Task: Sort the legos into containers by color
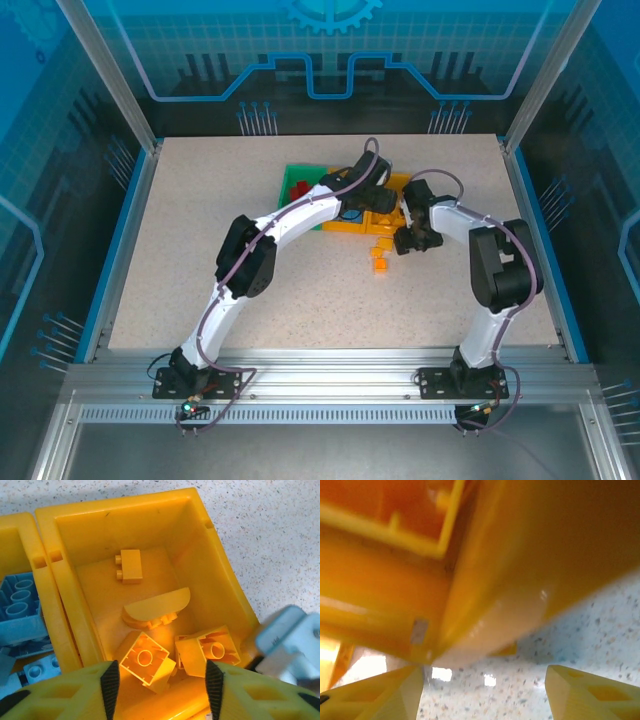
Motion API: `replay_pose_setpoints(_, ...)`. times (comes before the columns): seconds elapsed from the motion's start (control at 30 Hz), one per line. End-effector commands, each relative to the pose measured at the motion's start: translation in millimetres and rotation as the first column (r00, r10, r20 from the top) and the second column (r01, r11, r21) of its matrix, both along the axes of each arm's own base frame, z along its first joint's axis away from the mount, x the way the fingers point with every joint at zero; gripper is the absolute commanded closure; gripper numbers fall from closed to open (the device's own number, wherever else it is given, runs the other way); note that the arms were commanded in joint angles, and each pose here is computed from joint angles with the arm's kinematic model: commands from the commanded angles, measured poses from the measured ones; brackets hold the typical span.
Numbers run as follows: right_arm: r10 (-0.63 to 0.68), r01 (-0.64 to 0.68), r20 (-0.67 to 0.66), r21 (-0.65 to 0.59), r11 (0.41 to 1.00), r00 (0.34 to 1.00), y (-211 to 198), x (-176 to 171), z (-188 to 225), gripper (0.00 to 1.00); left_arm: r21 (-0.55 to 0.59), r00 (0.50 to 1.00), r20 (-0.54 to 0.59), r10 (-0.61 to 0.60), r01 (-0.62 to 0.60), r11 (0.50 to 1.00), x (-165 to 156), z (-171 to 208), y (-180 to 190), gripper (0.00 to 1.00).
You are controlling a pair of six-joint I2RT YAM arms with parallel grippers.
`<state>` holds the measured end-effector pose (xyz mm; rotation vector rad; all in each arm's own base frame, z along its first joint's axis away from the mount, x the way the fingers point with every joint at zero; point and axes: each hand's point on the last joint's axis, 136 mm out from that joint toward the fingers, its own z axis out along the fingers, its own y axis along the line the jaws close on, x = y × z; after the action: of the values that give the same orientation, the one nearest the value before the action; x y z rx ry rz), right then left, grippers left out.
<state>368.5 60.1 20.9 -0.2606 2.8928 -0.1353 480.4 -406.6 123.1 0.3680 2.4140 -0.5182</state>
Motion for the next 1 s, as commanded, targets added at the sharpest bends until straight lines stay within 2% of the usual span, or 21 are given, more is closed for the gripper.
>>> replay_pose_setpoints(0.0,0.002,-0.002,0.011,-0.003,1.0,1.0,-4.0,11.7,-1.6,0.35,-0.007,1.0,-0.014,-0.017,0.017,1.0,-6.4,5.2,0.5,0.37)
replay_pose_setpoints(0.1,0.021,-0.022,0.026,0.029,0.999,0.999,2.0,18.8,-1.8,0.36,-0.015,1.0,-0.013,-0.001,0.001,1.0,-13.0,11.5,7.3,0.26)
replay_pose_setpoints(0.23,0.033,-0.033,-0.006,0.009,0.999,0.999,0.6,27.0,-8.6,0.38,-0.026,0.999,-0.029,0.038,-0.039,0.999,-19.2,14.2,21.1,0.03)
replay_pose_setpoints(0.27,0.03,-0.03,-0.018,0.007,1.0,0.999,0.1,28.1,-10.5,0.4,-0.03,0.998,-0.037,0.046,-0.047,0.998,-21.1,13.3,24.2,0.01)
replay_pose_setpoints(0.43,0.035,-0.034,-0.04,0.02,0.999,0.999,2.8,30.4,-11.7,0.46,-0.048,0.997,-0.042,0.072,-0.074,0.996,-29.8,15.3,39.1,0.01)
replay_pose_setpoints(0.73,0.003,0.003,-0.118,0.052,0.999,0.993,1.8,7.8,-16.3,0.68,-0.065,0.992,-0.037,0.124,-0.126,0.99,-56.3,21.5,69.6,0.01)
replay_pose_setpoints(0.97,-0.043,0.054,-0.083,0.132,0.99,0.996,9.7,0.6,16.5,0.7,-0.024,0.987,-0.041,0.158,-0.159,0.987,-76.2,14.4,95.7,0.01)
